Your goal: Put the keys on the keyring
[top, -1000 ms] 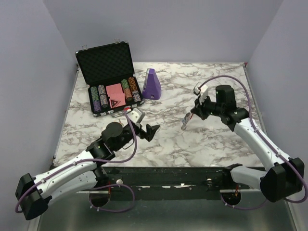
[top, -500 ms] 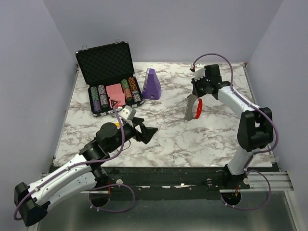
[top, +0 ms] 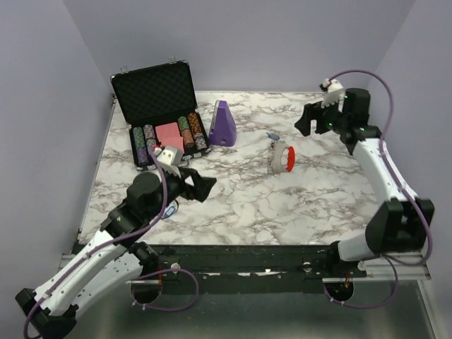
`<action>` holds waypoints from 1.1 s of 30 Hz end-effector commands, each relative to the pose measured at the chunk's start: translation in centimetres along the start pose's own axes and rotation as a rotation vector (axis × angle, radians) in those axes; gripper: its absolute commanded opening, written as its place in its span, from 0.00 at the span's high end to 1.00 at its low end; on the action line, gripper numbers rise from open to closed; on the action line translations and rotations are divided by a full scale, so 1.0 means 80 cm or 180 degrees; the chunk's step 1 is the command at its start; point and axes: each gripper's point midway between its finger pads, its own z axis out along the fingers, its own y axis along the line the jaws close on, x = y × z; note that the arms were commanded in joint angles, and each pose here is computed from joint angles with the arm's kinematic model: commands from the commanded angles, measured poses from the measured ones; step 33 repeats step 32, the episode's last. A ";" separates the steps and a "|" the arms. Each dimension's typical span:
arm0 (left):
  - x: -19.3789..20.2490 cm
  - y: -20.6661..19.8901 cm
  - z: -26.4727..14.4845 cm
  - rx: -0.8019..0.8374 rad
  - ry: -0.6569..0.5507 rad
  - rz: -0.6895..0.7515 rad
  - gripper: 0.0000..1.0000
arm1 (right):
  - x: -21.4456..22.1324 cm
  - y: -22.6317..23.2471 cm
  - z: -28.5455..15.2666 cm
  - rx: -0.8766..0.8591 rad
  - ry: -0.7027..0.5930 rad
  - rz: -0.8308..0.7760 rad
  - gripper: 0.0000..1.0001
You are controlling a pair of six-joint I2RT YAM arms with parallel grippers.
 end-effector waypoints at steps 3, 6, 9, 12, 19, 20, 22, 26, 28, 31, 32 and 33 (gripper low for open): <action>-0.093 0.037 0.009 -0.0360 0.0083 -0.0146 0.01 | -0.034 0.050 -0.123 -0.0344 -0.0766 0.0465 0.00; -0.142 0.057 -0.004 -0.0396 -0.0115 -0.0449 0.01 | -0.043 0.053 -0.164 -0.0178 -0.0903 0.0657 0.00; -0.156 0.068 -0.019 -0.0607 -0.0106 -0.0326 0.01 | -0.059 0.050 -0.199 0.0104 -0.1095 0.0819 0.00; -0.155 0.070 -0.040 -0.0796 -0.0080 -0.0221 0.01 | -0.071 0.039 -0.226 0.0428 -0.1187 0.1040 0.00; -0.149 0.050 -0.076 -0.0741 -0.0242 -0.0058 0.01 | -0.084 0.038 -0.253 0.0608 -0.1322 0.1128 0.00; -0.147 0.049 -0.078 -0.0736 -0.0240 -0.0053 0.01 | -0.084 0.036 -0.256 0.0640 -0.1340 0.1133 0.00; -0.142 0.047 -0.081 -0.0715 -0.0228 -0.0050 0.01 | -0.083 0.034 -0.258 0.0692 -0.1349 0.1120 0.00; -0.133 0.045 -0.087 -0.0703 -0.0202 -0.0035 0.01 | -0.080 0.035 -0.261 0.0702 -0.1368 0.1110 0.00; -0.129 0.045 -0.090 -0.0707 -0.0205 -0.0013 0.01 | -0.076 0.035 -0.259 0.0701 -0.1352 0.1100 0.00; -0.127 0.044 -0.094 -0.0707 -0.0221 0.0020 0.01 | -0.075 0.038 -0.258 0.0659 -0.1345 0.1114 0.00; -0.128 0.042 -0.095 -0.0697 -0.0235 0.0033 0.01 | -0.077 0.039 -0.259 0.0644 -0.1360 0.1099 0.00; -0.128 0.042 -0.095 -0.0697 -0.0235 0.0033 0.01 | -0.077 0.039 -0.259 0.0644 -0.1360 0.1099 0.00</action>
